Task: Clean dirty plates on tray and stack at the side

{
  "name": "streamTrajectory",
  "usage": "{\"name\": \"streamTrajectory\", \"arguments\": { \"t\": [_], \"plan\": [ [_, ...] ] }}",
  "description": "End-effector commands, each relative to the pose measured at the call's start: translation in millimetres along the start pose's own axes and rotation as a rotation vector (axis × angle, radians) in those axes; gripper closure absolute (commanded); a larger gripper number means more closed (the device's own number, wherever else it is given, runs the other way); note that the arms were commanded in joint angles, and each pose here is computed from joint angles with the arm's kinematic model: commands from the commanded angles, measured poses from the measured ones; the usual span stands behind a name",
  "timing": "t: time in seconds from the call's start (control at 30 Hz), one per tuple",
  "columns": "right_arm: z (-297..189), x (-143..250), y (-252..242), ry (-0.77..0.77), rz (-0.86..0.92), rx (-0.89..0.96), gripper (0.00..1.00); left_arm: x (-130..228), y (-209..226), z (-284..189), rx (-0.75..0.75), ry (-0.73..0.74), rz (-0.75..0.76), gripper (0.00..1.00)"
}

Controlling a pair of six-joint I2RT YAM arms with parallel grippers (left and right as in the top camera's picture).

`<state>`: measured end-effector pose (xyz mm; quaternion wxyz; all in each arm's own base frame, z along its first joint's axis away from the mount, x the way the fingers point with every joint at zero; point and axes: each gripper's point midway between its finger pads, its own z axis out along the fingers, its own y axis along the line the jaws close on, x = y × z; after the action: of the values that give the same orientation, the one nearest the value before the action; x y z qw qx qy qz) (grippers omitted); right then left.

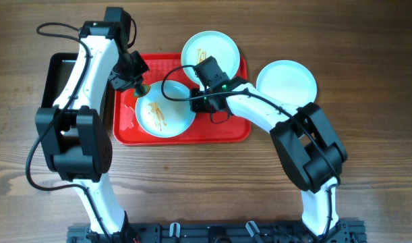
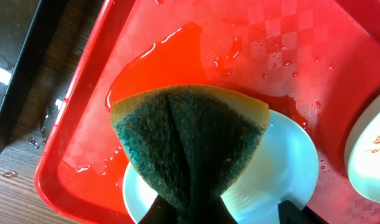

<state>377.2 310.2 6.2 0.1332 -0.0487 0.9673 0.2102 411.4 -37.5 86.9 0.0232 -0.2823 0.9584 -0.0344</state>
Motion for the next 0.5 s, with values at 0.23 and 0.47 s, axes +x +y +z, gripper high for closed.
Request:
{"name": "streamTrajectory", "arguments": {
  "t": [0.23,0.47],
  "plan": [
    [23.0,16.1,-0.3,0.048,0.063,-0.002,0.96,-3.3,-0.5,1.6,-0.010,-0.025,0.027,0.96],
    [22.3,11.2,-9.2,0.024,0.306,0.035,0.96,17.9,6.7,25.7,-0.050,0.030,0.044,0.96]
  ]
}}
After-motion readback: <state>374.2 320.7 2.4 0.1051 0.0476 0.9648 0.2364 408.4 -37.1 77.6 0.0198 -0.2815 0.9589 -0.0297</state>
